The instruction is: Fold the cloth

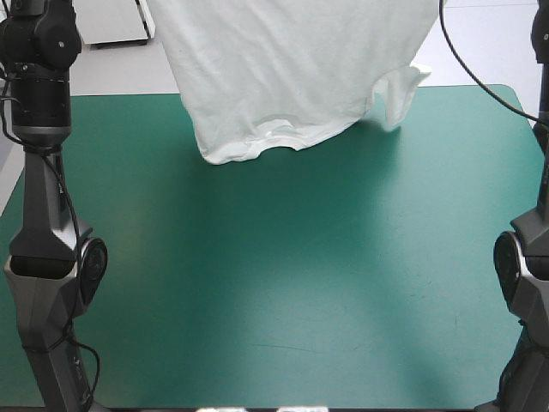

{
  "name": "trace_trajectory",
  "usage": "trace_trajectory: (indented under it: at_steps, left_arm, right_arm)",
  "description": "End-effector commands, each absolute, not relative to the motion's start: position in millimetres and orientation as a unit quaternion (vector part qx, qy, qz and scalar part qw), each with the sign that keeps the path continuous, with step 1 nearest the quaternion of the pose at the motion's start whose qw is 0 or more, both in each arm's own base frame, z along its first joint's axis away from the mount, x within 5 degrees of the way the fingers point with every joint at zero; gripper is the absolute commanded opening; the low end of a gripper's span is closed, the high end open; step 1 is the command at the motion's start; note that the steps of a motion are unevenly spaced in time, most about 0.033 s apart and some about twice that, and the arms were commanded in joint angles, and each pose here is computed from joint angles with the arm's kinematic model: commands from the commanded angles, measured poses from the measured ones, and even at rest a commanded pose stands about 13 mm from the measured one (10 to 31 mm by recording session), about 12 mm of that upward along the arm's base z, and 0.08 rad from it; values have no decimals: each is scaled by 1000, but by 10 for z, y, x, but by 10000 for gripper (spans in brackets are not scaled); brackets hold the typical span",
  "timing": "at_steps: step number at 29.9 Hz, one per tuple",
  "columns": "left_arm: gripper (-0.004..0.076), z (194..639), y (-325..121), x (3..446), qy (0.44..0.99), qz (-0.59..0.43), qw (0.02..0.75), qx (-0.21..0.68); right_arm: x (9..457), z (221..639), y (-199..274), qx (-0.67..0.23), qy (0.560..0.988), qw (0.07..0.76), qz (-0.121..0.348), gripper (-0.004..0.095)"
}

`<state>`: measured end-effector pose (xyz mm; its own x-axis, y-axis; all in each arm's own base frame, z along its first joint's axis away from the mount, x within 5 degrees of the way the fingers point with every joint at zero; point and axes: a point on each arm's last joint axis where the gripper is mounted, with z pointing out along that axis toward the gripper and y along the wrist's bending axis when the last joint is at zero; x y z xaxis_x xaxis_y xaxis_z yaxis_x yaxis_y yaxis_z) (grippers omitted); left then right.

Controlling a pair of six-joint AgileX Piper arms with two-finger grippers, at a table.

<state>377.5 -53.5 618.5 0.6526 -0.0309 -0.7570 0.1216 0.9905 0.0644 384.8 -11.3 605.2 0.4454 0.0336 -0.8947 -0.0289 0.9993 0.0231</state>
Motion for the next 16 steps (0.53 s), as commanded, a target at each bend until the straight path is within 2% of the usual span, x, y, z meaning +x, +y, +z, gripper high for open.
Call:
trace_trajectory:
  at_steps: [1,7,12,16]
  left_arm:
    - [-9,6209,-479,3700,458,-49,885,67]
    - [-9,5807,-549,3913,627,-49,769,111]
    - [-9,5420,-515,4011,760,-48,643,88]
    - [-9,5142,-515,4037,832,-46,545,90]
  right_arm:
    - [3830,6031,-184,-2,552,834,-2,-17]
    - [4122,5586,-108,-59,671,739,4,-17]
    - [4209,5296,-56,-90,726,681,24,-17]
    - [4248,4956,-39,-99,779,618,37,-17]
